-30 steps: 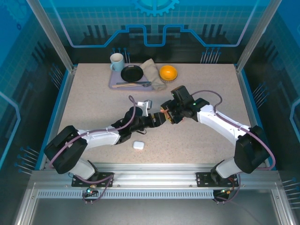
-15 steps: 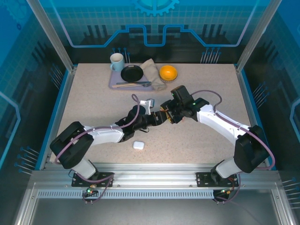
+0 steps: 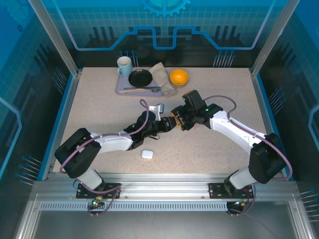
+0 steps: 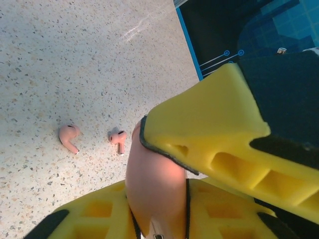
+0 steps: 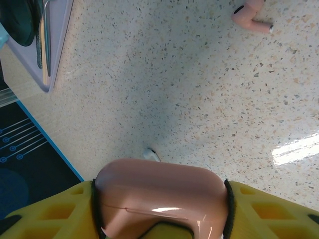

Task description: Insert wireless bluetooth earbuds into charging case

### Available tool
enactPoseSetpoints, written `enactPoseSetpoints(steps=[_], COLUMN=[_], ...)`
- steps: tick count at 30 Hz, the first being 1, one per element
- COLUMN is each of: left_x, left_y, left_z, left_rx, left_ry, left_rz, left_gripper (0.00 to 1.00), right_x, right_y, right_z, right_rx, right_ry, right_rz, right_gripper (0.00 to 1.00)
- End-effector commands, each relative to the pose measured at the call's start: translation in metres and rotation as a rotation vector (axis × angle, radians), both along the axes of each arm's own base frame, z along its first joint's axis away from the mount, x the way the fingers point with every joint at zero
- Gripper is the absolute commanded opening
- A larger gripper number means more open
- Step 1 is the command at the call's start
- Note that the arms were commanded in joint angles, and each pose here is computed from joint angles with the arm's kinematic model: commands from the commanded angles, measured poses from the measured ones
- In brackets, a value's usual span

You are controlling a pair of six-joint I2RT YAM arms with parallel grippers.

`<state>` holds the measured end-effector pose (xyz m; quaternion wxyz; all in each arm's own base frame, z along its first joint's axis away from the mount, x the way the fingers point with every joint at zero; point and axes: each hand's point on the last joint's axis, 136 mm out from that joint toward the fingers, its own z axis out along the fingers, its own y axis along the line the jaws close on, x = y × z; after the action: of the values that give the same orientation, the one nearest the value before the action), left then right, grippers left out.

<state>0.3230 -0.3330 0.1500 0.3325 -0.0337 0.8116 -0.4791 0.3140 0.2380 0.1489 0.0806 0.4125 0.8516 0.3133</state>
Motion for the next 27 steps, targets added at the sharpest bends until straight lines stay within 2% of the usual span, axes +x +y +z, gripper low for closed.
enactPoseSetpoints(steps=[1, 2, 5, 8, 12, 15, 19, 21, 27], left_x=[0.004, 0.004, 0.003, 0.0, -0.006, -0.011, -0.014, -0.017, -0.024], left_y=[-0.009, -0.009, -0.008, -0.006, 0.001, 0.008, 0.024, 0.031, 0.034], left_z=[0.019, 0.02, 0.022, 0.025, 0.035, 0.044, 0.058, 0.066, 0.083], left_rx=[-0.019, -0.017, -0.002, 0.021, 0.058, 0.063, 0.053, 0.055, 0.068], left_ry=[-0.058, -0.059, -0.058, -0.053, -0.052, -0.031, -0.015, -0.016, -0.024], left_rz=[-0.016, -0.019, -0.024, -0.037, -0.107, -0.212, -0.328, -0.377, -0.475], left_gripper=[0.18, 0.14, 0.09, 0.05, 0.01, 0.01, 0.01, 0.01, 0.01], right_x=[0.007, 0.01, 0.015, 0.022, 0.023, 0.028, 0.021, 0.011, -0.012], right_y=[0.001, 0.001, -0.001, -0.017, -0.056, -0.067, -0.062, -0.052, -0.031], right_z=[0.004, 0.007, 0.017, 0.034, 0.046, 0.051, 0.057, 0.067, 0.076], right_rx=[0.022, 0.027, 0.032, 0.017, -0.062, -0.097, -0.161, -0.143, -0.063], right_ry=[0.002, -0.012, -0.051, -0.132, -0.235, -0.364, -0.574, -0.703, -0.842], right_rz=[-0.013, -0.008, 0.006, 0.006, 0.039, 0.171, 0.402, 0.503, 0.643], right_gripper=[0.42, 0.47, 0.71, 0.81, 0.85, 0.86, 0.86, 0.86, 0.84])
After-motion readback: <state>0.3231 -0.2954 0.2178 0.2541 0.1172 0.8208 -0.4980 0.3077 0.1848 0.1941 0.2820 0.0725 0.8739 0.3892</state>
